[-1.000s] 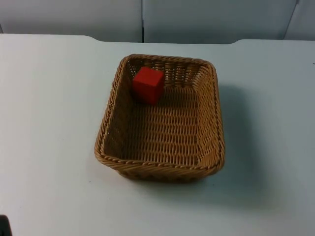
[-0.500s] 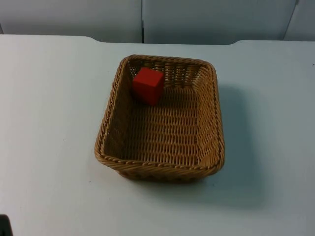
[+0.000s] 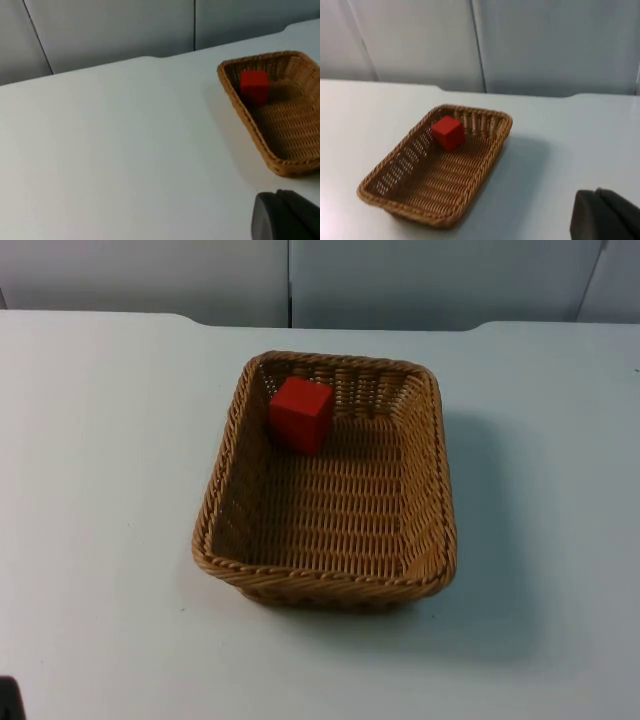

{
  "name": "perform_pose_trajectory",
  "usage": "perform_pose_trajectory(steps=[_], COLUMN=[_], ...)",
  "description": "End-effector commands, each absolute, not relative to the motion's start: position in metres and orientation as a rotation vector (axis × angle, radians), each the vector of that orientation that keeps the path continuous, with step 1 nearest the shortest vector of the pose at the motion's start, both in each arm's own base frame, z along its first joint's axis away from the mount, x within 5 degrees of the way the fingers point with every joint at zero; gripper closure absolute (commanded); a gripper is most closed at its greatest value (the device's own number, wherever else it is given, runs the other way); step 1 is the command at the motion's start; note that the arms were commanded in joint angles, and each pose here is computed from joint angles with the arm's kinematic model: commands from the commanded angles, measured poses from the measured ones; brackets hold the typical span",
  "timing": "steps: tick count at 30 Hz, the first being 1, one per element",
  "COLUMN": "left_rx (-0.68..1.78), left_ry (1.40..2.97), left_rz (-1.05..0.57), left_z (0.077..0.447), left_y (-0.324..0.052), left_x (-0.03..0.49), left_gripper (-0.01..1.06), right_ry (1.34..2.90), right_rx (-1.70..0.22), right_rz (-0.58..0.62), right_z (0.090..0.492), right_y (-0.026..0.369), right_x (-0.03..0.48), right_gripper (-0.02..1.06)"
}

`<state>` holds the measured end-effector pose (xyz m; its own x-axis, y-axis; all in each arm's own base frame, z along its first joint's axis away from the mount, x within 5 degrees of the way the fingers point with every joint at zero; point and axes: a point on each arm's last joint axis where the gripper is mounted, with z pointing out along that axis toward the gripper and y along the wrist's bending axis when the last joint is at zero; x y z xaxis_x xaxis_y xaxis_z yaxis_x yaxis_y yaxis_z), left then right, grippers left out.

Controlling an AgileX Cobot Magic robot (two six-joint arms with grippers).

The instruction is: Pick up the basket with the left hand and place the cube into the basket with the right hand.

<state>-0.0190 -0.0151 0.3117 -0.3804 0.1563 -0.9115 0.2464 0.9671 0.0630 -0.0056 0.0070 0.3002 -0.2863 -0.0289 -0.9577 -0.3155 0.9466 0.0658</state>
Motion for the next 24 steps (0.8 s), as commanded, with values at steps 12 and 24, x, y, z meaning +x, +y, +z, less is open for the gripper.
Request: perform_pose_trajectory(steps=[12,24], left_rx=[0.269,0.276], left_ry=[2.021,2.028], left_rz=[-0.082,-0.09], left_z=[0.282,0.28], left_y=[-0.013,-0.013], left_x=[-0.009,-0.009], left_gripper=[1.05,1.05], right_ry=[2.043,2.029], right_rx=[-0.325,-0.3], right_rz=[0.151,0.156], right_z=[0.283,0.279], right_y=[0.0,0.001], right_x=[-0.012,-0.007], right_gripper=[1.05,1.05])
